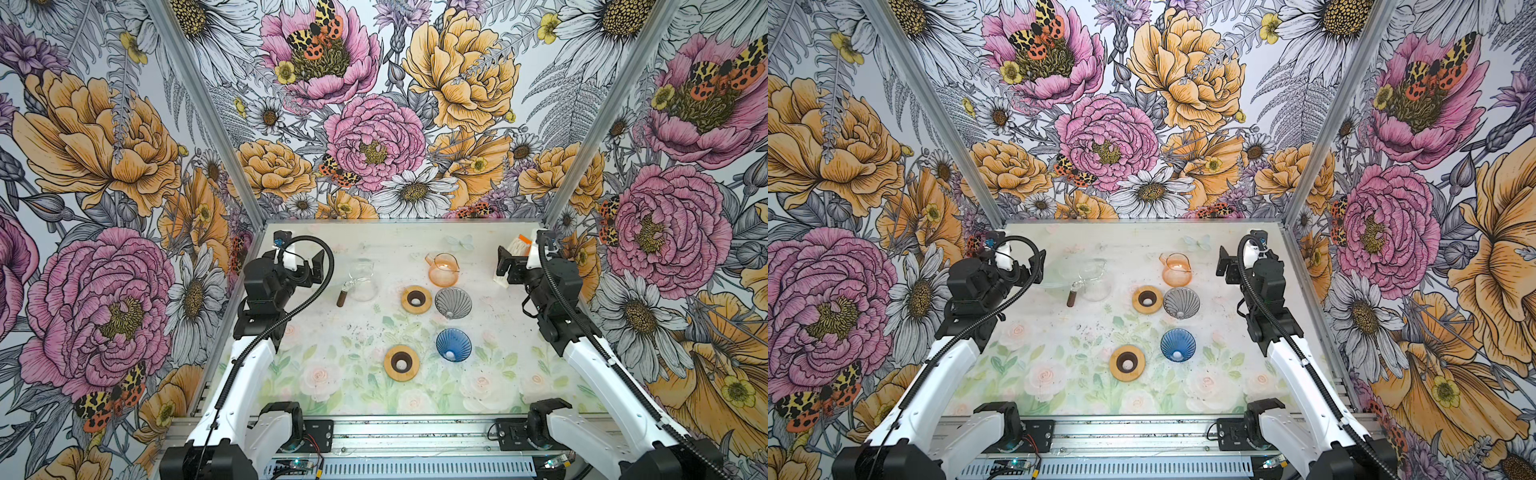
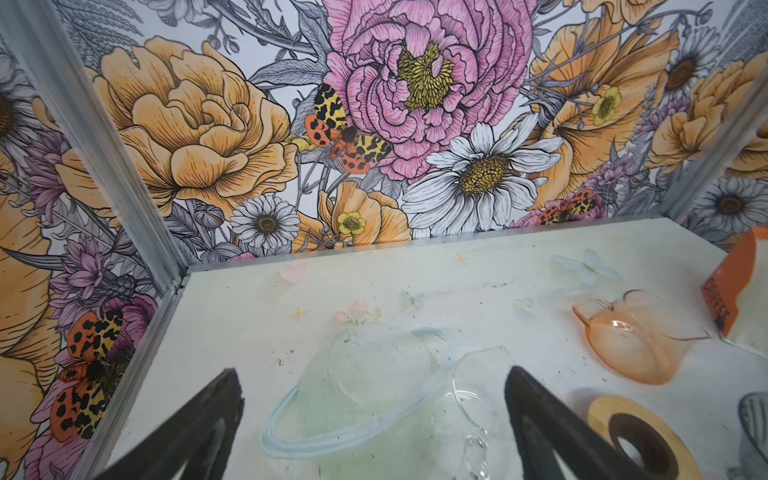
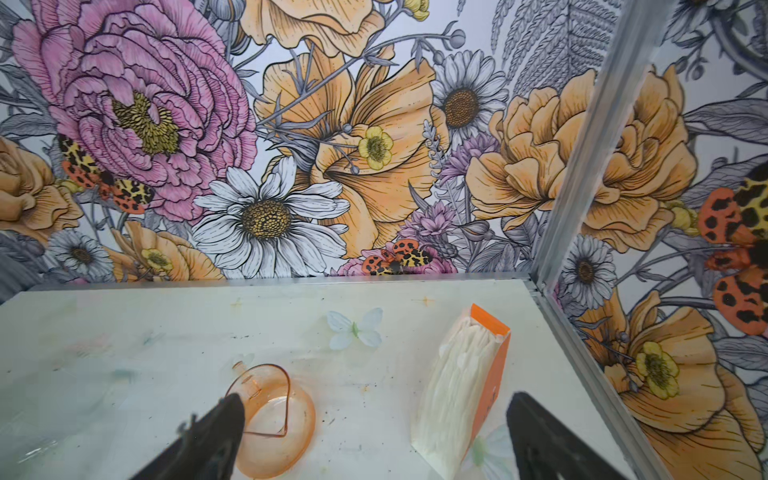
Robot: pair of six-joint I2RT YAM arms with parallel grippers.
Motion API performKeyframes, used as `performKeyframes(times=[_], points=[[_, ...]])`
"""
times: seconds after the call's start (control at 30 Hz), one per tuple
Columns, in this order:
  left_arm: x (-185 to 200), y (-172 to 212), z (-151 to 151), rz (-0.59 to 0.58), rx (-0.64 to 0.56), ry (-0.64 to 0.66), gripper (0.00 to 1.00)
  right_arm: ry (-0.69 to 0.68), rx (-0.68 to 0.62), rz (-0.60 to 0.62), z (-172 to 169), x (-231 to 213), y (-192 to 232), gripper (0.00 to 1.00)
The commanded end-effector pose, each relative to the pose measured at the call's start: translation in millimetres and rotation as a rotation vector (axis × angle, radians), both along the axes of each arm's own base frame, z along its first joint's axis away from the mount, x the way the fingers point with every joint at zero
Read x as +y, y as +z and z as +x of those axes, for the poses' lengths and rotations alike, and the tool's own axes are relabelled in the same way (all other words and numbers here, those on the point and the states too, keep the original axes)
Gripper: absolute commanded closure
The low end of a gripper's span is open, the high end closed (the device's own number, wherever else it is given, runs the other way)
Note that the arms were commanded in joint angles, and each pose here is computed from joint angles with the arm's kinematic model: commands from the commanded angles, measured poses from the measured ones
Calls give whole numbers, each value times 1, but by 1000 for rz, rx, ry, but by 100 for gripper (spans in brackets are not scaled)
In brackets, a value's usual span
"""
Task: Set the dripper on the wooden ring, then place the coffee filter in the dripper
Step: 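Reach the left gripper to the glass pitcher handle while the right arm advances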
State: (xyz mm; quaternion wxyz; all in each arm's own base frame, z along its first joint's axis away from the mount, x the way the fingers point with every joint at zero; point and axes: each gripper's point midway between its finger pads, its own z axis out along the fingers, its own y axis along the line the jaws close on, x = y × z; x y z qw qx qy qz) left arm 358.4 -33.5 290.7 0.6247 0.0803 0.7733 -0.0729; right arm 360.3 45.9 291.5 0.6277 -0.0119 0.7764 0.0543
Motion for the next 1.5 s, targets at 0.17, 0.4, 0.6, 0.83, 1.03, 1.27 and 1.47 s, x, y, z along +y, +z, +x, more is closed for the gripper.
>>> performKeyframes(times=[0.17, 0.4, 0.6, 0.83, 1.03, 1.27, 1.47], points=[[-40, -50, -35, 55, 308, -171, 8, 274, 163, 129, -17, 59, -10, 0], [-67, -85, -37, 223, 366, -246, 10, 351, 219, 128, -21, 95, -21, 1], [-71, -109, -25, 280, 435, -280, 11, 409, 225, 107, -25, 120, -21, 1], [-77, -130, -7, 299, 512, -321, 13, 429, 255, 113, -28, 136, -28, 0], [-79, -151, 7, 329, 566, -359, 16, 444, 264, 111, -30, 142, -31, 1], [-80, -170, 20, 351, 617, -370, 21, 432, 273, 110, -30, 141, -36, 1], [-77, -180, 29, 374, 628, -360, 31, 418, 274, 101, -29, 140, -38, 1]])
